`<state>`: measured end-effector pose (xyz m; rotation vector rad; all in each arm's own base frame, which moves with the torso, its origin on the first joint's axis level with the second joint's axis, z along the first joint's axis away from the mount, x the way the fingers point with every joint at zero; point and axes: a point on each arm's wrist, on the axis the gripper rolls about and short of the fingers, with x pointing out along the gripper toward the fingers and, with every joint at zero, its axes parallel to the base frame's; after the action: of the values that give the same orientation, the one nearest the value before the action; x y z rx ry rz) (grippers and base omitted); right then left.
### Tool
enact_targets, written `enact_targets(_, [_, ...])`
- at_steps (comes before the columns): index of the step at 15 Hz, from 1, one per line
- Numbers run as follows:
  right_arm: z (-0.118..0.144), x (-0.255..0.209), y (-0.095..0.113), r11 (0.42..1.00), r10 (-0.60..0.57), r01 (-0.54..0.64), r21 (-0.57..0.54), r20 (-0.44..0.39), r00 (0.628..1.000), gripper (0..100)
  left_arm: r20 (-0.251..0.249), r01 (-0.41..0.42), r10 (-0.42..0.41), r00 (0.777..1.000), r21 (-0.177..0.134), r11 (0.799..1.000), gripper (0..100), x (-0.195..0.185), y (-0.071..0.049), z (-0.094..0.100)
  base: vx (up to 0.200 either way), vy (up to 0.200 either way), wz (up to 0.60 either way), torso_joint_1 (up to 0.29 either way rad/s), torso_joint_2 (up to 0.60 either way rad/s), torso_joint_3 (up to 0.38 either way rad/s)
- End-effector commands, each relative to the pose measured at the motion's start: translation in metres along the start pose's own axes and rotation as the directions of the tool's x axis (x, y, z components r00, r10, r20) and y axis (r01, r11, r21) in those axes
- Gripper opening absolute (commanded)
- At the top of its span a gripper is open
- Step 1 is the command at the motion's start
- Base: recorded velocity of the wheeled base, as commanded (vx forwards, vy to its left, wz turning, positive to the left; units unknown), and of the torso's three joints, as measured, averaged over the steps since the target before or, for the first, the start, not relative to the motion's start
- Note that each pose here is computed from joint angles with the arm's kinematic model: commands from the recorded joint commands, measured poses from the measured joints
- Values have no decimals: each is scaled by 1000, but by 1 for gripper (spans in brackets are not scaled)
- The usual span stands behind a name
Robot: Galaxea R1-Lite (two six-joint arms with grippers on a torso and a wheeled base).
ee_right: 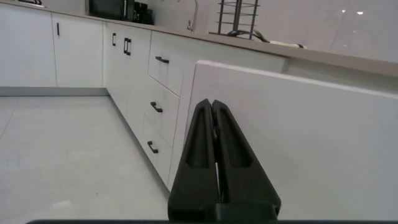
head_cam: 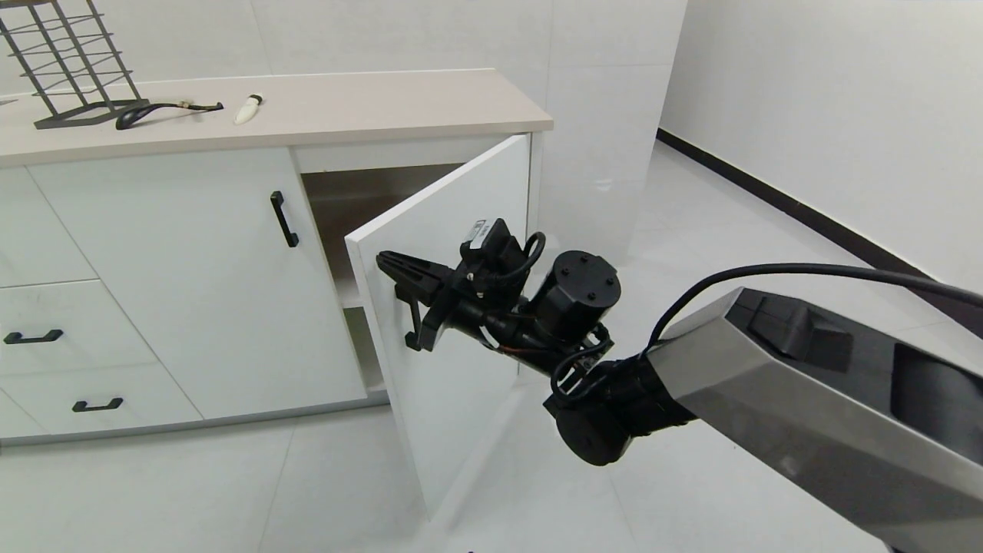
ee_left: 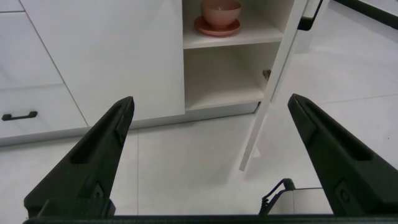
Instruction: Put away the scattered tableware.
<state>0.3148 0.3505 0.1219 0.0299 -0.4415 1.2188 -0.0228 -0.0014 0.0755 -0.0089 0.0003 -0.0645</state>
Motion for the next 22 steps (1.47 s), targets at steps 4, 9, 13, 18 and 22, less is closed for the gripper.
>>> enact_targets(4, [17,-6,-7,1000,-17,17,-14,11,1000,0,0,0,0,1000,0,1000,100,0,0,0,0,0,0,0,0,0])
enact_targets(9, [18,-23,-1,1000,-18,18,14,-53,998,0,0,0,0,1000,0,1000,100,0,0,0,0,0,0,0,0,0])
enact_targets(13, [66,-84,8,998,-48,55,38,-152,987,0,0,3,-3,1000,7,1000,100,0,0,0,0,0,0,0,0,0])
enact_targets(18, [82,-120,5,994,-99,108,34,-205,974,0,0,1,-1,1000,1,1000,100,0,0,0,0,80,0,3,2,1])
enact_targets(22, [78,-123,9,994,-91,103,44,-224,970,0,0,1,-1,1000,1,1000,100,0,0,0,0,200,0,4,5,2])
